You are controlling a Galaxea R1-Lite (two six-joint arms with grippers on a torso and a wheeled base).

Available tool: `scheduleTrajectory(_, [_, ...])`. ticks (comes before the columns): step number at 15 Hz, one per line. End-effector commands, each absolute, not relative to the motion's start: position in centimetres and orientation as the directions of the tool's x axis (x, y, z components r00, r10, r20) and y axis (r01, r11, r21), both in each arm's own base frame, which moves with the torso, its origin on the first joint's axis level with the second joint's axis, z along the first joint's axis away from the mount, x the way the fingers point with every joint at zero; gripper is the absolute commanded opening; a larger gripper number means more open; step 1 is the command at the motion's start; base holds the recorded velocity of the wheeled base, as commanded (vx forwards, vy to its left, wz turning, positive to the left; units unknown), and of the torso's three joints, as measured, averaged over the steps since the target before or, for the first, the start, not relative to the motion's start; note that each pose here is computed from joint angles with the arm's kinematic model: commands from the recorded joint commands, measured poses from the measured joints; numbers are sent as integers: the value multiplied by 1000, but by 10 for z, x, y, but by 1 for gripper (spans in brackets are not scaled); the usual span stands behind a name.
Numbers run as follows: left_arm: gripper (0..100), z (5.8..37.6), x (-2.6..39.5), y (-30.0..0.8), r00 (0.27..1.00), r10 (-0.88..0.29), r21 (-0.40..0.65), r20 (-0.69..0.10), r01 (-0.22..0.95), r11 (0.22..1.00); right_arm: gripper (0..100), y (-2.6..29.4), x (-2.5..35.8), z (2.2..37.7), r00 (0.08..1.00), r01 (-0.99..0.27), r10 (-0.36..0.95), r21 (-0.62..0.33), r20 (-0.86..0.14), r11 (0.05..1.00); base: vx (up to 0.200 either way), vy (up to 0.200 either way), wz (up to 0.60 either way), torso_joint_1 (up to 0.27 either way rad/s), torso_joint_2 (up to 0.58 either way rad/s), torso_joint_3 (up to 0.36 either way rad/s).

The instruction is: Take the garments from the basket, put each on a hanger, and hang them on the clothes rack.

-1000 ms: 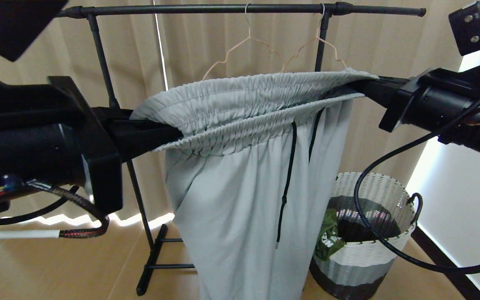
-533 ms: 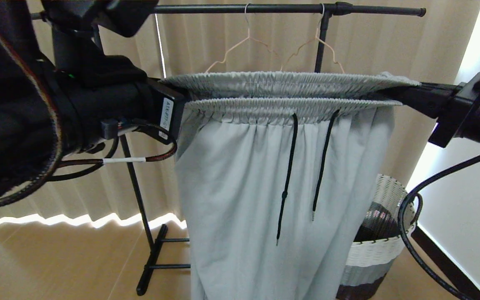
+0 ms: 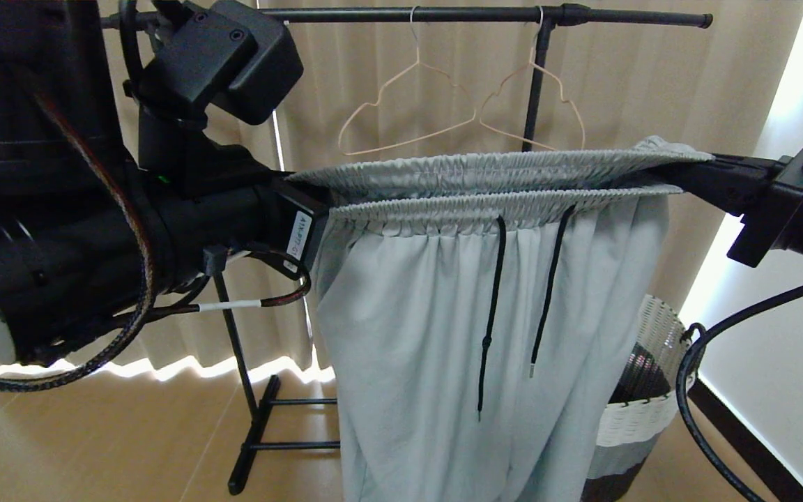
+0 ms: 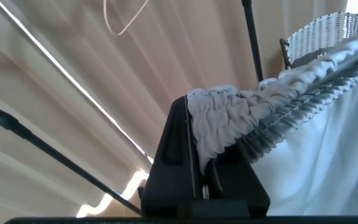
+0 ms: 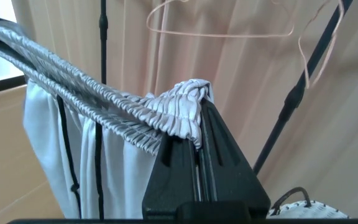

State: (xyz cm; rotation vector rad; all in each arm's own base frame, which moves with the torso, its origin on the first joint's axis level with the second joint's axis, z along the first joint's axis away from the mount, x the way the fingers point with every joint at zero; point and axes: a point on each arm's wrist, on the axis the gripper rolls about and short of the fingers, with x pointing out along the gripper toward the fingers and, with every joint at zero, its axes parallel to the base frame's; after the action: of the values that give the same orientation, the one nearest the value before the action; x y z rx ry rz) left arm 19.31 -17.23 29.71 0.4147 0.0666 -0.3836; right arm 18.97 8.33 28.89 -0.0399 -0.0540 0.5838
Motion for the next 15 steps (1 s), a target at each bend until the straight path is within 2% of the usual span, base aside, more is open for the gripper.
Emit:
scheduleTrajectory(1, [0, 298, 192, -171, 927, -350, 378, -135, 375, 846, 0, 83, 189, 289, 833, -549, 551, -54, 41, 834, 0, 0, 0, 0, 0, 0])
scheduleTrajectory(6, [0, 296, 194, -172, 926, -349, 374, -144, 378, 847, 0, 82, 189, 290, 837, -543, 545, -53, 44, 838, 0, 0, 0, 0, 0, 0])
scheduleTrajectory(7, [0, 295, 194, -172, 926, -348, 369, -147, 377, 849, 100, 83, 190, 289, 837, -544, 546, -50, 39, 837, 0, 0, 0, 0, 0, 0])
scheduleTrajectory(9, [0, 294, 198, -171, 930, -336, 361, -148, 367, 857, 100, 83, 190, 289, 838, -542, 544, -50, 39, 839, 0, 0, 0, 0, 0, 0])
scheduleTrajectory(12, [0, 292, 213, -177, 943, -317, 348, -104, 333, 876, 100, 79, 177, 283, 829, -557, 558, -42, 35, 830, 0, 0, 0, 0, 0, 0])
scheduleTrajectory(15, [0, 287, 230, -181, 972, -221, 349, -80, 235, 907, 100, 77, 163, 280, 804, -592, 593, -38, 40, 805, 0, 0, 0, 0, 0, 0])
